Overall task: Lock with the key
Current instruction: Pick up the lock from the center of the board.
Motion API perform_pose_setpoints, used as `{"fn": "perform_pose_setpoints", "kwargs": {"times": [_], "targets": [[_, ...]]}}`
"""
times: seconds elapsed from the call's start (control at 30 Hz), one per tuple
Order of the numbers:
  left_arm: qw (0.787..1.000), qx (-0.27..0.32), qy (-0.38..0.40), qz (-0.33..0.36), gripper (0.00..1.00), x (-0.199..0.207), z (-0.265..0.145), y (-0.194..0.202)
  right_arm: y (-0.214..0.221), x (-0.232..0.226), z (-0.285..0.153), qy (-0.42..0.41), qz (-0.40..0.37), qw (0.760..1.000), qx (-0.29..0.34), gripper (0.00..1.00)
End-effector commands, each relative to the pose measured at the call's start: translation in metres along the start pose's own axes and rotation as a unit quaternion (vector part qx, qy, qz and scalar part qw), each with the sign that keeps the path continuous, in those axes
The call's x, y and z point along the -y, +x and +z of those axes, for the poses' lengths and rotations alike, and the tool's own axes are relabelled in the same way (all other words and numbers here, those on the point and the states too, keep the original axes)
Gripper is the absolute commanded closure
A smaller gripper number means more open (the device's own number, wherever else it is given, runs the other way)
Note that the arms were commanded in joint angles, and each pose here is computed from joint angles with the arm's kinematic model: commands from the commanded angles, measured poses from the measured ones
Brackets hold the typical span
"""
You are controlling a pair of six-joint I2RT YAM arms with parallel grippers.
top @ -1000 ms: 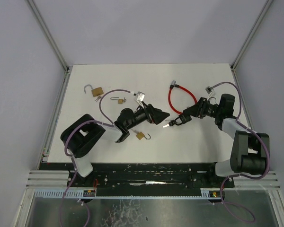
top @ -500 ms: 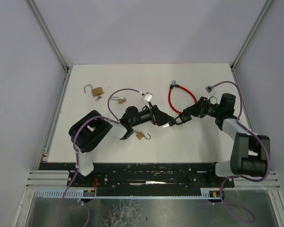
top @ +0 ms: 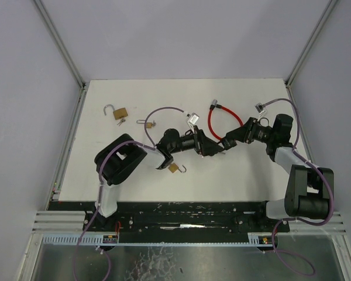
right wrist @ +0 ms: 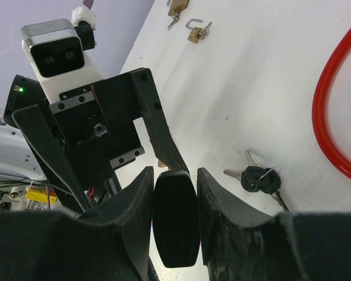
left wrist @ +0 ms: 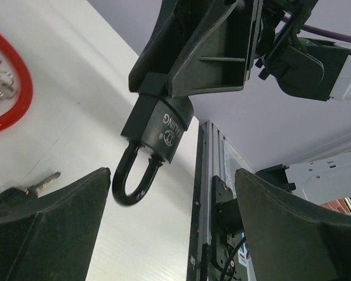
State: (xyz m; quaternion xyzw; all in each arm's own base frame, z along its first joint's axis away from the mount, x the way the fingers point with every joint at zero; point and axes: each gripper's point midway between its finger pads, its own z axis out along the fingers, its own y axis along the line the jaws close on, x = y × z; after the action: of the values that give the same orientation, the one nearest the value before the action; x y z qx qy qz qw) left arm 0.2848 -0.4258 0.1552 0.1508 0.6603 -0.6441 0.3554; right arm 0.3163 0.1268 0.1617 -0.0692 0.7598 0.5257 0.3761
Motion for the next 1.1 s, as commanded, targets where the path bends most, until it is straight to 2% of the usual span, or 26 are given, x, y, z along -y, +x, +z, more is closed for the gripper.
{"fn": "perform_pose_setpoints", "kwargs": {"times": [0.0, 0.4, 0.47, 0.57, 0.6, 0.63, 0.67, 0.7, 0.8, 0.87, 0.93, 1.07], "targets": [[0.999, -0.022, 0.034, -0.001, 0.17, 0.01, 0.017, 0.007, -0.02, -0.034, -0.005, -0.055, -0.051, 0.997, 0.014, 1.0], [0.996, -0.027, 0.084, -0.02, 0.44, 0.027, 0.038, -0.001, -0.018, -0.044, -0.004, -0.074, -0.057, 0.996, 0.01, 1.0], [0.996, -0.03, 0.087, -0.018, 0.56, 0.027, 0.039, -0.002, -0.018, -0.047, -0.003, -0.077, -0.06, 0.995, 0.009, 1.0], [0.996, -0.032, 0.085, -0.015, 0.91, 0.025, 0.038, -0.006, -0.018, -0.051, -0.004, -0.081, -0.069, 0.994, 0.009, 1.0], [0.996, -0.029, 0.084, -0.016, 0.98, 0.024, 0.036, -0.008, -0.018, -0.052, -0.005, -0.082, -0.075, 0.994, 0.008, 0.99], [0.996, -0.025, 0.083, -0.016, 1.0, 0.023, 0.033, -0.01, -0.018, -0.054, -0.006, -0.082, -0.081, 0.993, 0.009, 0.98], [0.996, -0.022, 0.084, -0.014, 1.0, 0.023, 0.031, -0.012, -0.019, -0.055, -0.006, -0.081, -0.087, 0.993, 0.01, 0.94], [0.996, -0.017, 0.082, -0.012, 1.0, 0.023, 0.028, -0.015, -0.019, -0.057, -0.007, -0.08, -0.095, 0.992, 0.011, 0.85], [0.997, -0.001, 0.073, -0.009, 1.0, 0.02, 0.019, -0.024, -0.023, -0.062, -0.009, -0.078, -0.114, 0.99, 0.014, 0.5], [0.998, 0.011, 0.066, -0.012, 1.0, 0.016, 0.012, -0.031, -0.028, -0.066, -0.012, -0.077, -0.13, 0.988, 0.015, 0.32], [0.998, 0.025, 0.053, -0.021, 1.0, 0.008, 0.004, -0.037, -0.038, -0.065, -0.018, -0.065, -0.139, 0.988, 0.02, 0.23], [0.998, 0.059, 0.003, -0.036, 1.0, -0.016, -0.007, -0.055, -0.059, -0.042, -0.04, 0.002, -0.145, 0.988, 0.05, 0.19]]}}
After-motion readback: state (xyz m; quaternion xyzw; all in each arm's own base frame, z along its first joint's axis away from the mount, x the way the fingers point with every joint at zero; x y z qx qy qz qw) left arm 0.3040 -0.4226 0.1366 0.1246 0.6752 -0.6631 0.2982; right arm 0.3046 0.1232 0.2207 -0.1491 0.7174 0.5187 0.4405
